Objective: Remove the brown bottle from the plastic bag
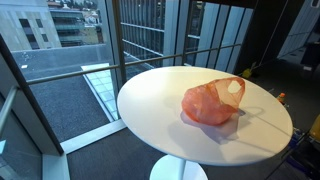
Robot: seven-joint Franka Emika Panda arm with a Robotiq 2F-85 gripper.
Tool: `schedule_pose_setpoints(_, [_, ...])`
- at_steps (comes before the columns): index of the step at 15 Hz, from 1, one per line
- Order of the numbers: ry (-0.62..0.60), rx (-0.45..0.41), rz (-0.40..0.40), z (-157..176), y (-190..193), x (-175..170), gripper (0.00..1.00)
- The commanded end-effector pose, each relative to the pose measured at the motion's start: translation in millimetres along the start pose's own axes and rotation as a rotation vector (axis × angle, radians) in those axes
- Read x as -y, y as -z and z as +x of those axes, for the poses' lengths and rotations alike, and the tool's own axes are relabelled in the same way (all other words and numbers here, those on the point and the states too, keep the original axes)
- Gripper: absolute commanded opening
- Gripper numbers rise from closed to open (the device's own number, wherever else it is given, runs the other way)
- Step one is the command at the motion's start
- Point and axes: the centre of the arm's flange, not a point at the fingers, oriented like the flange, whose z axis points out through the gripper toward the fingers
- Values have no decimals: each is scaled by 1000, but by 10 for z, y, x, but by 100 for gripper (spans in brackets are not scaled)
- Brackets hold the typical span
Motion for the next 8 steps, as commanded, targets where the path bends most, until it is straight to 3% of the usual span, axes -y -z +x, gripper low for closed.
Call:
schedule_pose_setpoints(1, [-11,-47,-4,343,47,144,100])
schedule_pose_setpoints(8, [-30,-117,52,745,-84,395,100])
